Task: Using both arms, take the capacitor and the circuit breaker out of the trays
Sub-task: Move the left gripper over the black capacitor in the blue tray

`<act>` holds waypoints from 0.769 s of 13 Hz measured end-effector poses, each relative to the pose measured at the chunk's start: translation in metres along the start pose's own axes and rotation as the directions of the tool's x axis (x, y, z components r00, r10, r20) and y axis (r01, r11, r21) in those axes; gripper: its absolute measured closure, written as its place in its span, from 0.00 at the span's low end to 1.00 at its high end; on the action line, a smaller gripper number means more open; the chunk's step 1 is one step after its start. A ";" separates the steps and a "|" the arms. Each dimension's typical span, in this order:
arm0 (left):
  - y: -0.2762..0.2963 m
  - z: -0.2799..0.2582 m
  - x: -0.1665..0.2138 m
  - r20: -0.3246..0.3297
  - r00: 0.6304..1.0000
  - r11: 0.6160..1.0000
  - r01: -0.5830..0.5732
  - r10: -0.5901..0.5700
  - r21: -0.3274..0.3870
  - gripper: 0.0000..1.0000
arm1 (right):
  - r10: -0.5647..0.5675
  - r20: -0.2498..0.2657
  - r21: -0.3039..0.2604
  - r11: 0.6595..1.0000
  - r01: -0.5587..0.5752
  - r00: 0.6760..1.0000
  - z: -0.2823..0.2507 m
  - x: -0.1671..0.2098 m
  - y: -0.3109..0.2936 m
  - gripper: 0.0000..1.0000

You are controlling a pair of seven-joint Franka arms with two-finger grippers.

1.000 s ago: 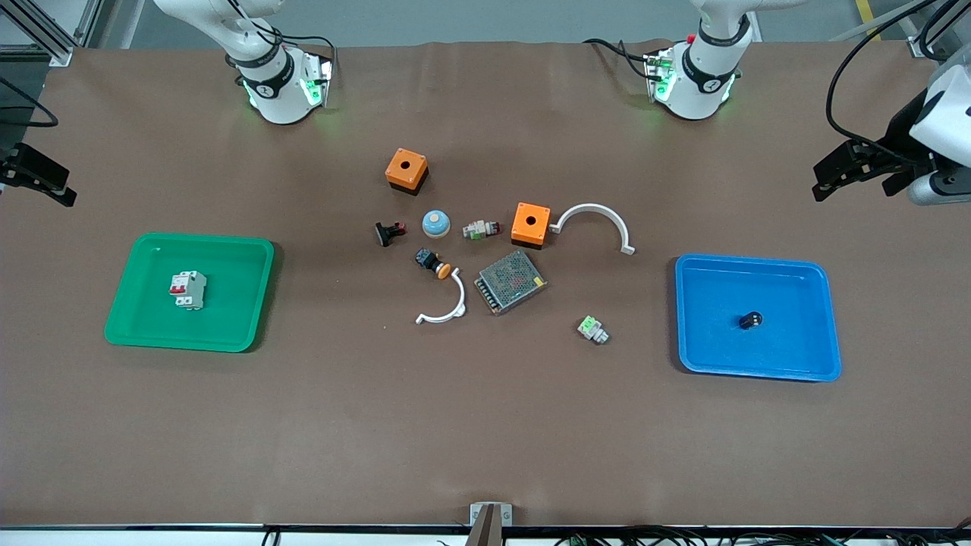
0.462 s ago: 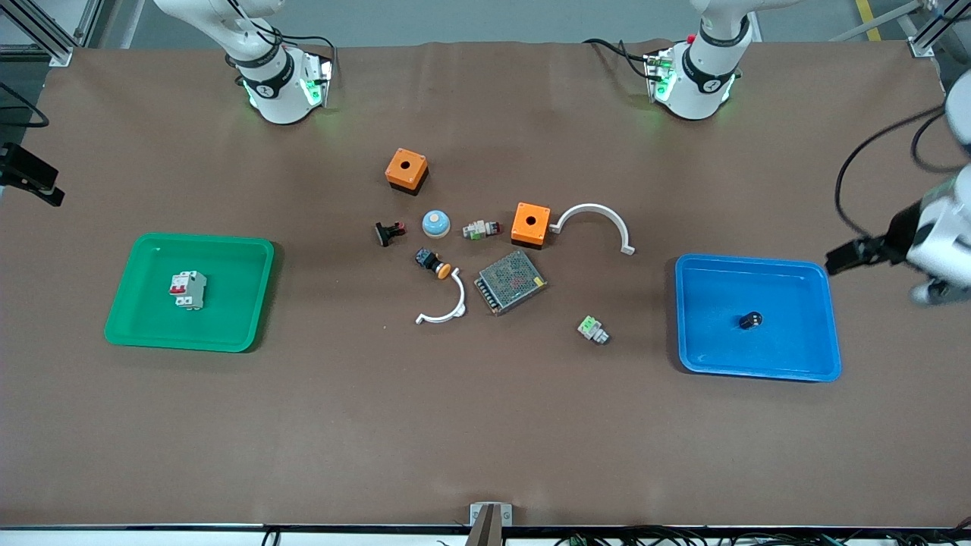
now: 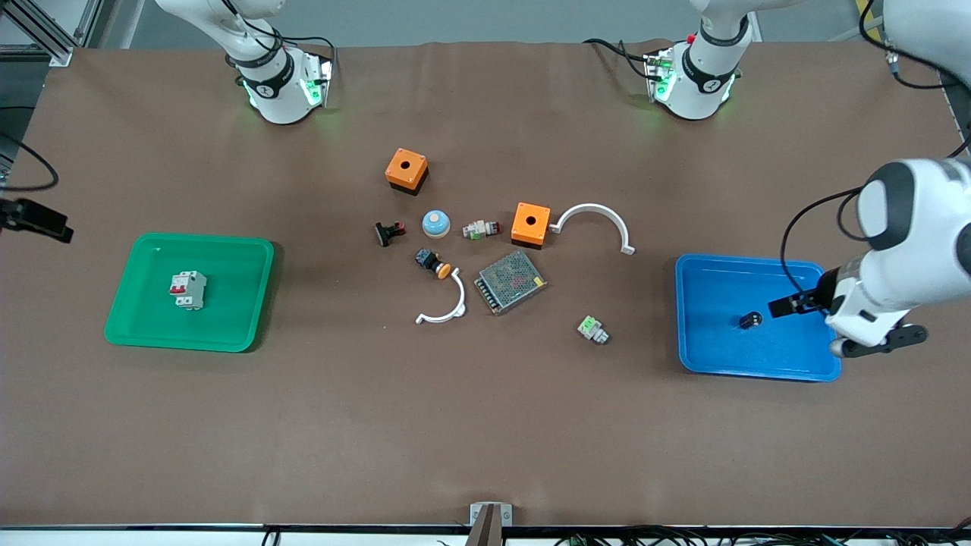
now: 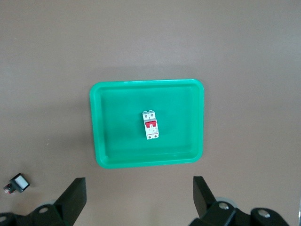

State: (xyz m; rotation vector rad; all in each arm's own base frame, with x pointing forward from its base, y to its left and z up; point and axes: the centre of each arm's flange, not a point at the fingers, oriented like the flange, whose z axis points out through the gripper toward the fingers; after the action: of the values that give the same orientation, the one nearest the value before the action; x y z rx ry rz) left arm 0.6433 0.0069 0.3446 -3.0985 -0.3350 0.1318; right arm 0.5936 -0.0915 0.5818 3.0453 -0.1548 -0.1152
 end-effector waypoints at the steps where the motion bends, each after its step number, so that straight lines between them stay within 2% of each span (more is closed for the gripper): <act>1: 0.001 0.024 0.000 -0.009 1.000 1.000 0.009 -0.009 -0.007 0.00 | 0.003 0.009 0.000 1.000 -0.003 1.000 0.006 0.003 0.002 0.00; 4: 0.002 0.077 -0.006 -0.013 1.000 1.000 0.019 -0.019 -0.020 0.03 | 0.002 0.012 0.006 1.000 -0.002 1.000 0.017 0.011 0.000 0.00; 7: -0.010 0.096 -0.008 0.004 0.999 0.999 0.038 -0.038 -0.020 0.06 | 0.011 -0.028 0.075 0.997 -0.008 1.000 0.016 0.017 -0.005 0.00; 10: -0.026 0.110 -0.007 0.006 0.999 0.999 0.051 -0.051 -0.013 0.10 | 0.014 -0.013 0.084 0.996 -0.013 1.000 0.027 0.020 0.001 0.00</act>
State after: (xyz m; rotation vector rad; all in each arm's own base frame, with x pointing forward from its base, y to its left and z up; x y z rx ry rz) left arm 0.6212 0.0322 0.2362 -3.0997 -0.4167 0.1375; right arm 0.6111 -0.0973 0.5541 3.1276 -0.1842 -0.0888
